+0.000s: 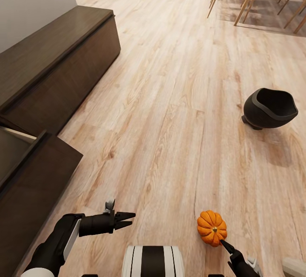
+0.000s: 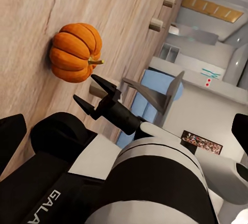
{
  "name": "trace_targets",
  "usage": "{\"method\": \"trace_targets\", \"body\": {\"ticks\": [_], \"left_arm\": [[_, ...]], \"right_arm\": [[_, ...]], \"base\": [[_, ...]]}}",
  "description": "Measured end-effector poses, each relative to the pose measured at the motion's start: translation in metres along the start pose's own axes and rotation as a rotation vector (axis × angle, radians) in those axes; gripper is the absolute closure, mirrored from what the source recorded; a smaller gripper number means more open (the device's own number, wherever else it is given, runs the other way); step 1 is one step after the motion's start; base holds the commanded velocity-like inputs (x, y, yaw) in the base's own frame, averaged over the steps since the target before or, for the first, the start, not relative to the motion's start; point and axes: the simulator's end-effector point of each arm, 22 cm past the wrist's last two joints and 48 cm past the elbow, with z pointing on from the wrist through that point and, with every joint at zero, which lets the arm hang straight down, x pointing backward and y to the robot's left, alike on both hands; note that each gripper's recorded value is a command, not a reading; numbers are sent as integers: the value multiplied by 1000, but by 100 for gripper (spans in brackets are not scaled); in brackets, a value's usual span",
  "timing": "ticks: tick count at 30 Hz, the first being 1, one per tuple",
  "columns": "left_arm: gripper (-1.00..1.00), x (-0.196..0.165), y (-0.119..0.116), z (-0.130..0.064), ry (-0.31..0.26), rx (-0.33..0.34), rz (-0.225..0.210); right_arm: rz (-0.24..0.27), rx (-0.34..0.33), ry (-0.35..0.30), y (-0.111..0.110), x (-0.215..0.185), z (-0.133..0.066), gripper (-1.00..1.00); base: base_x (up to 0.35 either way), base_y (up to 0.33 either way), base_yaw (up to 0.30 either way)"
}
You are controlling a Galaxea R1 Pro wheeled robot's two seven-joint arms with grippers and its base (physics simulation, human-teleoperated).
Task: Place each of the two pumpkins and all three candles from the living room inside a cabinet in the living room (use any cabinet), then make sure every cabinet is closed, and position the cauldron so it is next to a table in the living room.
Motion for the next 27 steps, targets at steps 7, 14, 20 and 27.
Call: {"method": "trace_targets", "body": {"ticks": [7,14,20,27], "left_arm": [[-100,0,0,0,-1,1,0],[-100,0,0,-1,-1,1,0],[-100,0,0,0,-1,1,0],[-100,0,-1,0,-1,1,1]], "right_arm": [[-2,0,1,0,0,0,-100],[-2,0,2,0,0,0,-100],[-2,0,2,0,0,0,-100],[-1,-2,2,1,1,0,-100]], "base": [[1,17,0],[25,95,0],[1,5,0],[0,0,0]]}}
